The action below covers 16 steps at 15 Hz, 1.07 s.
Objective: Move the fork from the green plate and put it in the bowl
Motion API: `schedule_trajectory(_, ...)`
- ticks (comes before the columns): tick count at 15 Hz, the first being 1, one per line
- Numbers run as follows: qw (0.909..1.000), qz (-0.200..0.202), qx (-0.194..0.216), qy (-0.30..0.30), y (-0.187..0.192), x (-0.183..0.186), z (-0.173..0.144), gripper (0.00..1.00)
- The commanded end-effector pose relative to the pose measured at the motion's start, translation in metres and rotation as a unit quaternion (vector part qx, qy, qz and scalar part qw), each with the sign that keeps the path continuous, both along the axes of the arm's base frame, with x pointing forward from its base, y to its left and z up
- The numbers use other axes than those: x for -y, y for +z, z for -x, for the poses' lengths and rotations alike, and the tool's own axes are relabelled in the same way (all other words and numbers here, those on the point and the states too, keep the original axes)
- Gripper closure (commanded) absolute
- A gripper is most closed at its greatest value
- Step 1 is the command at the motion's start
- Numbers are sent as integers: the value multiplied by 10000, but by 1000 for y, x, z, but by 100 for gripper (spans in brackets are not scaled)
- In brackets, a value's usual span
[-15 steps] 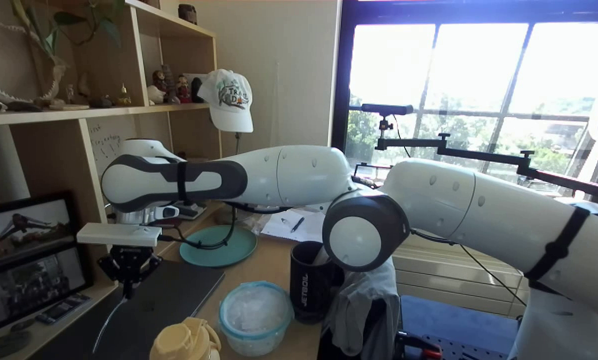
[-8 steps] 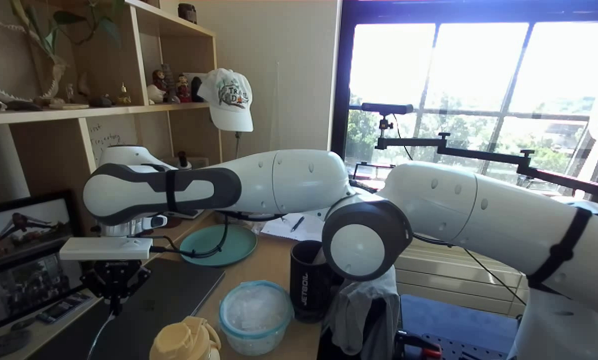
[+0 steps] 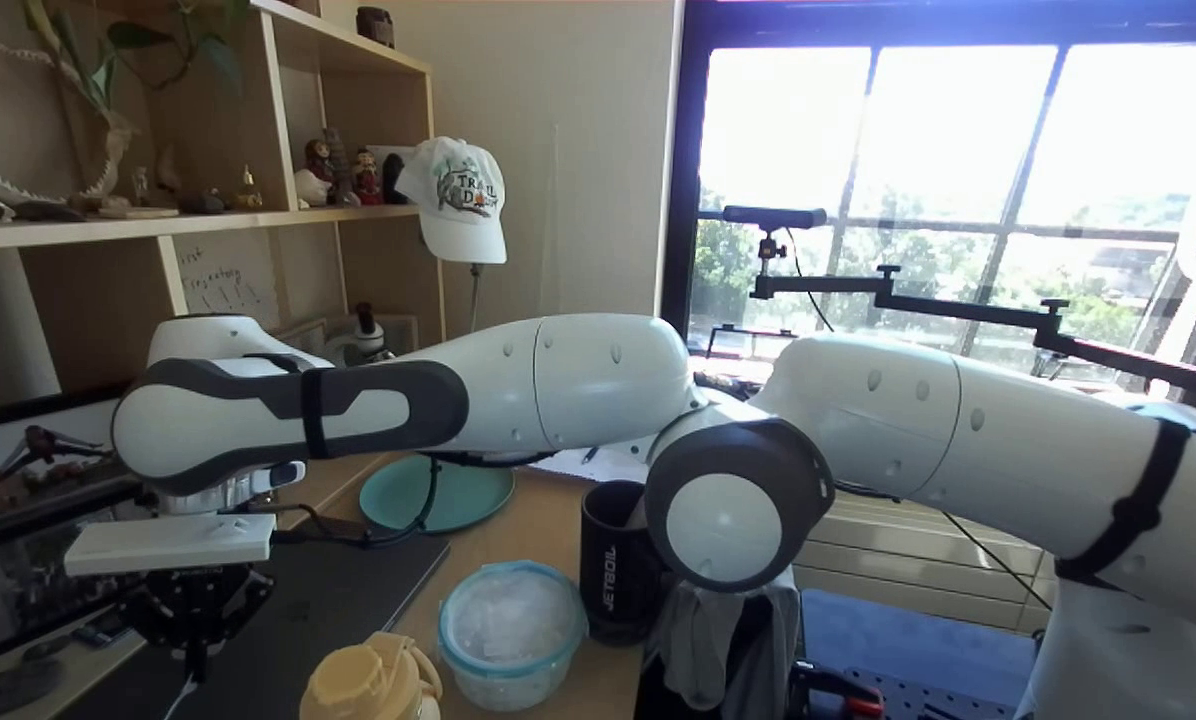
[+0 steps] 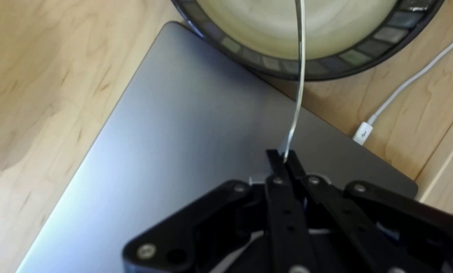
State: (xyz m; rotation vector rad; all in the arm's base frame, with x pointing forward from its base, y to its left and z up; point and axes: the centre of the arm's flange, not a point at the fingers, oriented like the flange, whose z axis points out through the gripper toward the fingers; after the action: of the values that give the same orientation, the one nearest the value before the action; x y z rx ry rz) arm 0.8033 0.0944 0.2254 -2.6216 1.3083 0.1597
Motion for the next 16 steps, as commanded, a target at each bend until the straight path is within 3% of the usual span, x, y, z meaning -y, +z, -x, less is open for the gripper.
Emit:
schedule_trajectory(1,9993,131,144,313,6,-24,5,99)
schedule_trajectory(6,9978,250,213,577,6,-53,8,99)
schedule_trajectory(11,9967,543,202,575,1,-59,7,99)
schedule_trajectory(12,9965,575,197,571,1,-59,7,71)
schedule_trajectory(14,9962,626,198,567,0,-58,6,65)
schedule_trajectory(16,9958,682,192,576,-2,-58,7,50)
